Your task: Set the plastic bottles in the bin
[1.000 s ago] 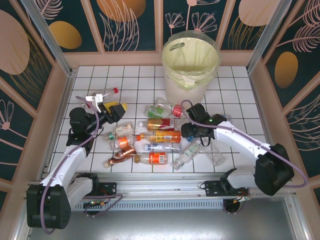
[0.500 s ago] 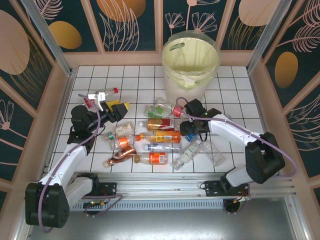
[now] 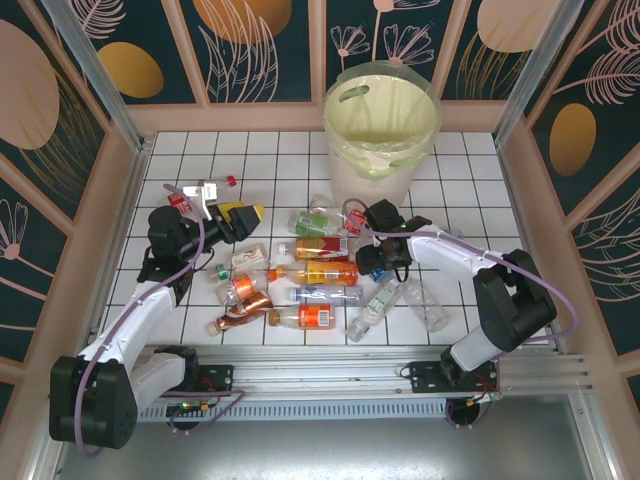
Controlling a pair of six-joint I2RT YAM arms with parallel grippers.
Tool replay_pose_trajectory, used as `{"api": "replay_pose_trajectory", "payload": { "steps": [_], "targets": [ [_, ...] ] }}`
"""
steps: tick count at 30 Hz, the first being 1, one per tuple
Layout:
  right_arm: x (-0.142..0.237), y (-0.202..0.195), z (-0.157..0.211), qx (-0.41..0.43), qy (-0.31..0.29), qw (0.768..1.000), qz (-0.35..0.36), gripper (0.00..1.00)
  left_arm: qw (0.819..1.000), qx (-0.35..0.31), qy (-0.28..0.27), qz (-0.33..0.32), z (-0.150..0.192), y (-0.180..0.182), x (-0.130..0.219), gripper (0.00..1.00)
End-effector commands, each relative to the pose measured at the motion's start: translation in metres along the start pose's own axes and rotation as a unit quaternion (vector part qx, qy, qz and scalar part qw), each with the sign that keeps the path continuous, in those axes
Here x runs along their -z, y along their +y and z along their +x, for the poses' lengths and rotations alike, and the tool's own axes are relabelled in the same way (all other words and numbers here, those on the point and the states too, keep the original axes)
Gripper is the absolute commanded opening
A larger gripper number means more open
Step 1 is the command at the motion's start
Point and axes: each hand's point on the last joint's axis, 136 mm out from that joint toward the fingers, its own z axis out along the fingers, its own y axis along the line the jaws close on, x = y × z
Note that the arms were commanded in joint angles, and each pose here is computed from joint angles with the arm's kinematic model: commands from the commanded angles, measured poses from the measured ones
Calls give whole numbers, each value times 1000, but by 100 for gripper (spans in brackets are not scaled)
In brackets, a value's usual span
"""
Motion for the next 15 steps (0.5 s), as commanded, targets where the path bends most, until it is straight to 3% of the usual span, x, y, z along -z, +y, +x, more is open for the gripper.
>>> {"api": "replay_pose_trajectory", "payload": {
  "steps": [1, 15],
  "targets": [
    [-4, -6, -8, 11, -6, 1000, 18, 77, 1000, -21, -8, 3, -9, -6, -3, 99],
    [-9, -6, -16, 23, -15, 999, 23, 76, 1000, -20, -3, 5, -5, -7, -7, 98]
  ]
}}
